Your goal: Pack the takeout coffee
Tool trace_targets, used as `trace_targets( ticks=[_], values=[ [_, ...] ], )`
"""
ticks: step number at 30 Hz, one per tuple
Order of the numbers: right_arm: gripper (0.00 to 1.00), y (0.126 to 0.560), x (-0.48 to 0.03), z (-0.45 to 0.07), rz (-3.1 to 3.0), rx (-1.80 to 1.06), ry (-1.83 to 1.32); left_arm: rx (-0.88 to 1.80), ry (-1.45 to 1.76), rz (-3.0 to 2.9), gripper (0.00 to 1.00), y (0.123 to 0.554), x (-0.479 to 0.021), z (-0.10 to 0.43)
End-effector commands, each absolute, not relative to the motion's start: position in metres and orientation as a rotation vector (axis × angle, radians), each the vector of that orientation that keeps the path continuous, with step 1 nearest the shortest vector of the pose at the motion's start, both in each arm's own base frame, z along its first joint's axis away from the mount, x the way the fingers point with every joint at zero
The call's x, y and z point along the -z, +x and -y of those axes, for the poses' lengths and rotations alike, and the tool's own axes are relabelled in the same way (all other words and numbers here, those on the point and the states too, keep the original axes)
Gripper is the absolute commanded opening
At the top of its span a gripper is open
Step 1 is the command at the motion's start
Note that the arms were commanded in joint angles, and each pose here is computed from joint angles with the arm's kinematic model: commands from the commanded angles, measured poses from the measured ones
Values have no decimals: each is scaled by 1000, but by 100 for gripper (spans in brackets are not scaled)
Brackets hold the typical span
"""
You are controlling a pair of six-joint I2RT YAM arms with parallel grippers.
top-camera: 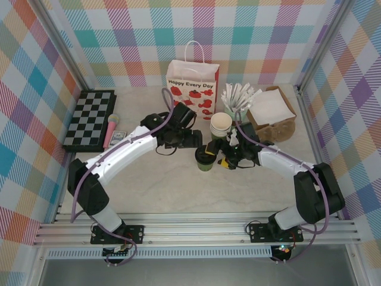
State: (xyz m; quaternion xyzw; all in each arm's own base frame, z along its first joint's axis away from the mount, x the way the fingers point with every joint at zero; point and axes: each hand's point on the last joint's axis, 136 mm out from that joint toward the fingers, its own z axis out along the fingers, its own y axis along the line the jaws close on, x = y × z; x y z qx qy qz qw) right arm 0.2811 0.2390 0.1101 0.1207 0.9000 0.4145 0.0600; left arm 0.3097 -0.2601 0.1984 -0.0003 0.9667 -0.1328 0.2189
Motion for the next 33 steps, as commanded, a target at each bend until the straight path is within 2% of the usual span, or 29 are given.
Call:
trace_targets(
  ticks=[1, 7, 15, 17, 21, 27, 30, 33],
  values=[
    [91, 286, -135, -239, -2669, -1237, 268, 273, -232, -2574, 100, 323, -195, 225],
    [99, 298, -155, -194, -2627, -1025, 274, 183, -419, -2515, 100, 317, -184, 181],
    [99, 344, -156, -44, -2385, -836, 861, 159, -442, -2542, 100, 312, -168, 175],
    [93, 358, -151, -26, -2329, -843, 956, 162, -439, -2551, 100, 313, -164, 177],
    [69, 397, -146, -13, -2270, -852, 999, 158, -437, -2562, 100, 314, -159, 179],
    [61, 436, -116, -6, -2300, -839, 1053, 123, -450, -2558, 100, 310, -154, 171],
    [52, 446, -105, -4, -2316, -827, 1057, 108, -453, -2554, 100, 308, -153, 168],
    [38, 444, -96, -1, -2345, -790, 1053, 98, -451, -2559, 100, 308, -151, 167]
  ],
)
